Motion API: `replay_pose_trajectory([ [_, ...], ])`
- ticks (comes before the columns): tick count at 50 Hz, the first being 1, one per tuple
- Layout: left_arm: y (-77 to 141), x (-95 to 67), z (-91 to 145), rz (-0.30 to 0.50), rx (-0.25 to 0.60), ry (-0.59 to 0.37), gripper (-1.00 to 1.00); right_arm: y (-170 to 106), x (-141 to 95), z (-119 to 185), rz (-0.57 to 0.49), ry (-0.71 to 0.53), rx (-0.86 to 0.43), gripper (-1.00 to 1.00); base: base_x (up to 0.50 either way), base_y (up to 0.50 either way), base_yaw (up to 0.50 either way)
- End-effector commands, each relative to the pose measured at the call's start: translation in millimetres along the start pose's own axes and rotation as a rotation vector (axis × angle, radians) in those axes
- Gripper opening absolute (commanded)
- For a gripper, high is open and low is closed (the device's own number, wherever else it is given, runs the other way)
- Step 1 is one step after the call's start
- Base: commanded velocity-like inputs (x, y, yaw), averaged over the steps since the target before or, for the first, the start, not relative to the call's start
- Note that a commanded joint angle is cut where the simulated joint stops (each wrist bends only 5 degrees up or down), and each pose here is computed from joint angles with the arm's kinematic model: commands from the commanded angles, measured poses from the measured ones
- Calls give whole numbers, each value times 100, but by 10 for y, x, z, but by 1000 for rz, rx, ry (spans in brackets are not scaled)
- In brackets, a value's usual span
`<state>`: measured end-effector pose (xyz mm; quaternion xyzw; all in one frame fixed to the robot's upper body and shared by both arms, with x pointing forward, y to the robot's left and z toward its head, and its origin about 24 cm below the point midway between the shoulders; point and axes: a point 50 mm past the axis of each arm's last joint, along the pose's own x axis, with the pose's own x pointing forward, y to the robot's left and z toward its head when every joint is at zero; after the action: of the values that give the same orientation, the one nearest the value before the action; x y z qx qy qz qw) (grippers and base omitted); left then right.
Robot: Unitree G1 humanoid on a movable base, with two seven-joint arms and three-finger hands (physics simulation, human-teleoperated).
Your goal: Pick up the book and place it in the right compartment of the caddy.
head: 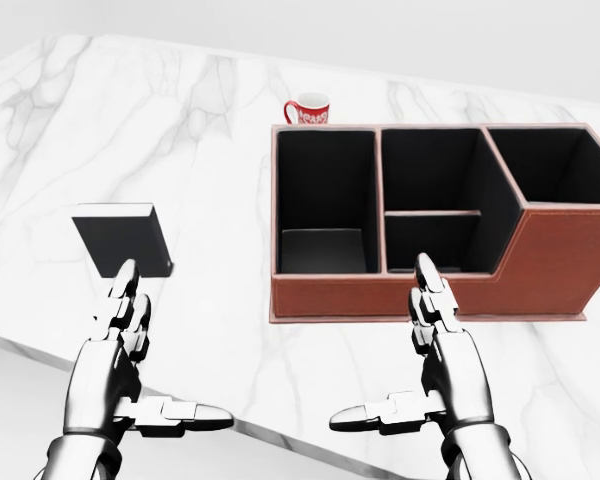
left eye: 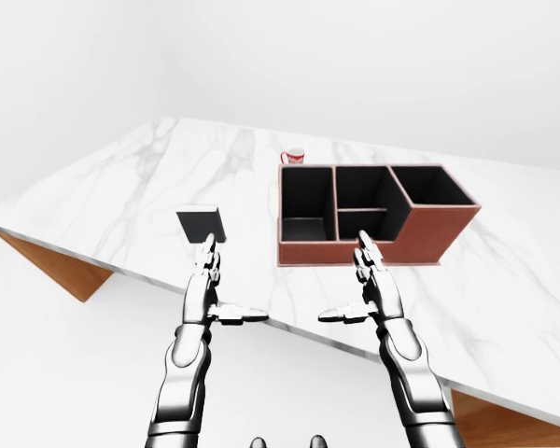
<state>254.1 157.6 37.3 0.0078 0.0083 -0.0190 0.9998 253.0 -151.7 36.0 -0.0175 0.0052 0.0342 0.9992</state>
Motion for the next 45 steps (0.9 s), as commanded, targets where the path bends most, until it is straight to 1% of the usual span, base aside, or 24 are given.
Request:
replay_pose_trajectory([
  [1,0,0,0,0,0,0,100,1,0,-1,1,1,1,100,17,6,0],
  [27,-4,11,-44,-2,5,15,100,-1,4,-19,2,7,1,100,14,5,0],
  [29,-3,13,-50,-2,5,15,100,-3,3,35,2,7,1,100,12,4,0],
  [45,-2,12,-45,-3,6,16,100,-3,3,36,2,7,1,100,11,4,0],
])
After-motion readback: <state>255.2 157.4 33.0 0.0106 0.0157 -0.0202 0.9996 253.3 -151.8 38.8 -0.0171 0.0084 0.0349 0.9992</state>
